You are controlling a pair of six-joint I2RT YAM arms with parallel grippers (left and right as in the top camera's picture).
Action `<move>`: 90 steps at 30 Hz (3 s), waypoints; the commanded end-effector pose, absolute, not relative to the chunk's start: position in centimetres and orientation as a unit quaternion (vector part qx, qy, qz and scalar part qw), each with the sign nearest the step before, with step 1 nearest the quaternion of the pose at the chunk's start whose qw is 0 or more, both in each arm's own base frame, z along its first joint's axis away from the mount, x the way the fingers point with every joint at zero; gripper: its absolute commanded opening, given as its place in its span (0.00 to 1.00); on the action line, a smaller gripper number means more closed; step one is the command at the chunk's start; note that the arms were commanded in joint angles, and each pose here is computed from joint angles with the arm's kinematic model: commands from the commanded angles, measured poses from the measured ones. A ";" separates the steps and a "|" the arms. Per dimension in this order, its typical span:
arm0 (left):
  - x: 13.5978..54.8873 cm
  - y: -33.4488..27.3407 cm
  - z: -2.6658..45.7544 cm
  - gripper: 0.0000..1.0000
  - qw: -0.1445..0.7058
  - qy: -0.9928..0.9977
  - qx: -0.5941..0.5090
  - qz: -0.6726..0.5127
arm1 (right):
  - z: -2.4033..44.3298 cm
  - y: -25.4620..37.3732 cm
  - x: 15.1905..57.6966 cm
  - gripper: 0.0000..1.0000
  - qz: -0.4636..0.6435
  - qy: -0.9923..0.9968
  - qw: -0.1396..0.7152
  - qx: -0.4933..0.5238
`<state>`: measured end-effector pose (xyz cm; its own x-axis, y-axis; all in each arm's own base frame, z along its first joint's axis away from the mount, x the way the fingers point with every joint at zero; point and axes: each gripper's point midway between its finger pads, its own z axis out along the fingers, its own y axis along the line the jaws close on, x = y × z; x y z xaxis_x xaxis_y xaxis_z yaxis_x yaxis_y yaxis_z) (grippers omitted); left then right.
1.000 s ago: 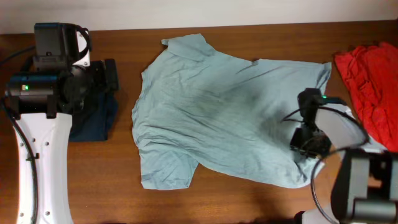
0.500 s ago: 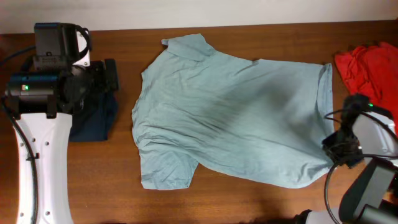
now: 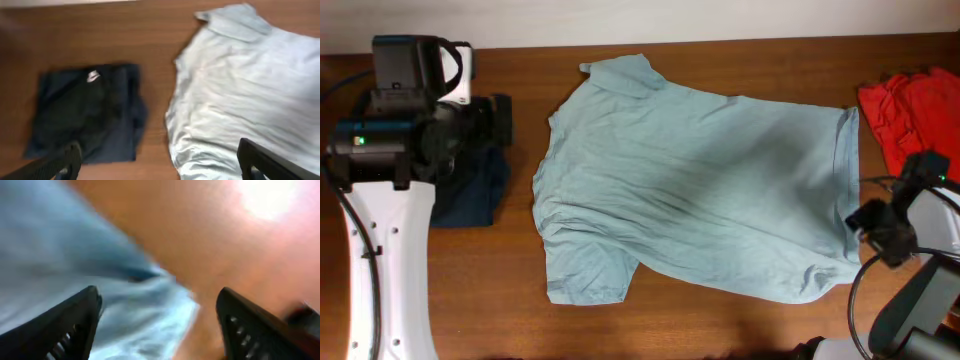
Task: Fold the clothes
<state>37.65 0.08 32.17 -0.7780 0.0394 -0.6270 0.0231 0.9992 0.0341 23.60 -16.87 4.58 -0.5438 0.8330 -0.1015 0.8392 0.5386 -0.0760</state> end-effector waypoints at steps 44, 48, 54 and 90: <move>50.3 7.0 -9.0 0.00 0.076 0.986 -0.048 0.139 | 23.6 -1.4 28.0 0.42 0.226 0.919 0.299 0.125; 50.1 9.2 -8.5 0.00 0.072 0.986 -0.086 0.120 | 23.0 -2.4 27.9 0.42 0.205 0.921 0.289 0.159; 52.8 6.5 -5.8 0.00 0.098 0.990 -0.009 0.103 | 20.2 -3.4 28.1 0.42 0.175 0.936 0.235 0.196; 39.7 0.4 45.9 0.43 0.465 0.883 0.041 0.051 | 2.4 1.6 22.0 0.50 0.052 0.974 -0.134 0.173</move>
